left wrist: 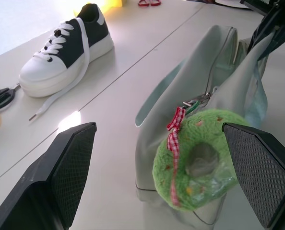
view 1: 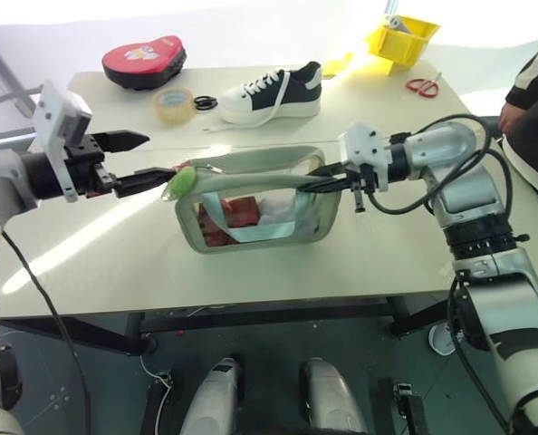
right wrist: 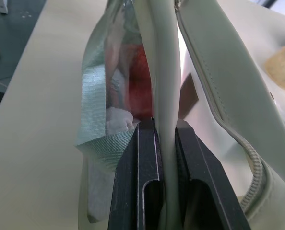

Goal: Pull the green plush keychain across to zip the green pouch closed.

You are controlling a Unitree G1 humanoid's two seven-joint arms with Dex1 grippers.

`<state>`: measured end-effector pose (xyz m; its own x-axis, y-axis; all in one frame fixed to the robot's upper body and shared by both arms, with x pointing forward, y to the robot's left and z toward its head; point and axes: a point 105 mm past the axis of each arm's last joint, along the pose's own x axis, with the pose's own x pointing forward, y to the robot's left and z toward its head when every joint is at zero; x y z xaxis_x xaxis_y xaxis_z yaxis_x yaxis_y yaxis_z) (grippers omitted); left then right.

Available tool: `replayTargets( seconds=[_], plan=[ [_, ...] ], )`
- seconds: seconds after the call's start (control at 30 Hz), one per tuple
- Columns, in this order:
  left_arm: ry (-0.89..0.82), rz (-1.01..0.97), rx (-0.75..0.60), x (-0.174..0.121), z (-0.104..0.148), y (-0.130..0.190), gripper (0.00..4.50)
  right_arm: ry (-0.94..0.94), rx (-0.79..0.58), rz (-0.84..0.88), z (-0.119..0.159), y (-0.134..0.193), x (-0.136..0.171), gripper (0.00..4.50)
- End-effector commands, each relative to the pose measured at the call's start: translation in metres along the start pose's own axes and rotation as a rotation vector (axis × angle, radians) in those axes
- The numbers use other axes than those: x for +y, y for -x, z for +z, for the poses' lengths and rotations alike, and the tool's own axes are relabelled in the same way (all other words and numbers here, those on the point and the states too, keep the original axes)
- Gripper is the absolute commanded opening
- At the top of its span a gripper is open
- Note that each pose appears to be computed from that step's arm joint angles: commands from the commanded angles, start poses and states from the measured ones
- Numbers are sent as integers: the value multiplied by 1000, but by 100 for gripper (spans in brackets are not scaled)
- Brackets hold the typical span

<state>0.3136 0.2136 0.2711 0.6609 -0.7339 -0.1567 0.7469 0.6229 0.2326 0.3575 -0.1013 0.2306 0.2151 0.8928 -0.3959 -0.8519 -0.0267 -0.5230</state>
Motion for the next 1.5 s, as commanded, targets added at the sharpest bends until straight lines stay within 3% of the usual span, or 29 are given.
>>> replayTargets(
  seconds=[0.03,0.2,0.33,0.5,0.53,0.97,1.03,1.27,1.5],
  plan=[
    [-43,9,-9,-1,12,8,450,28,-4,-3,8,4,1,2],
    [-36,-29,46,-7,8,15,450,-38,-27,39,13,4,13,2],
    [-37,-69,94,-16,-2,15,450,-63,-34,33,16,3,15,167],
    [-44,-56,95,-11,-7,16,450,-64,-23,-1,17,9,9,429],
    [-46,-48,95,-9,-8,18,450,-70,-20,-4,18,12,9,446],
    [-64,-34,97,-3,-6,19,450,-144,1,-64,23,43,15,446],
    [-69,-46,93,-6,-3,14,450,-156,0,-70,19,40,17,363],
    [-84,-97,87,-19,3,-6,450,-175,10,-92,4,30,20,5],
    [-78,-152,126,-27,-10,-7,450,-181,-21,-95,15,26,21,5]
  ],
)
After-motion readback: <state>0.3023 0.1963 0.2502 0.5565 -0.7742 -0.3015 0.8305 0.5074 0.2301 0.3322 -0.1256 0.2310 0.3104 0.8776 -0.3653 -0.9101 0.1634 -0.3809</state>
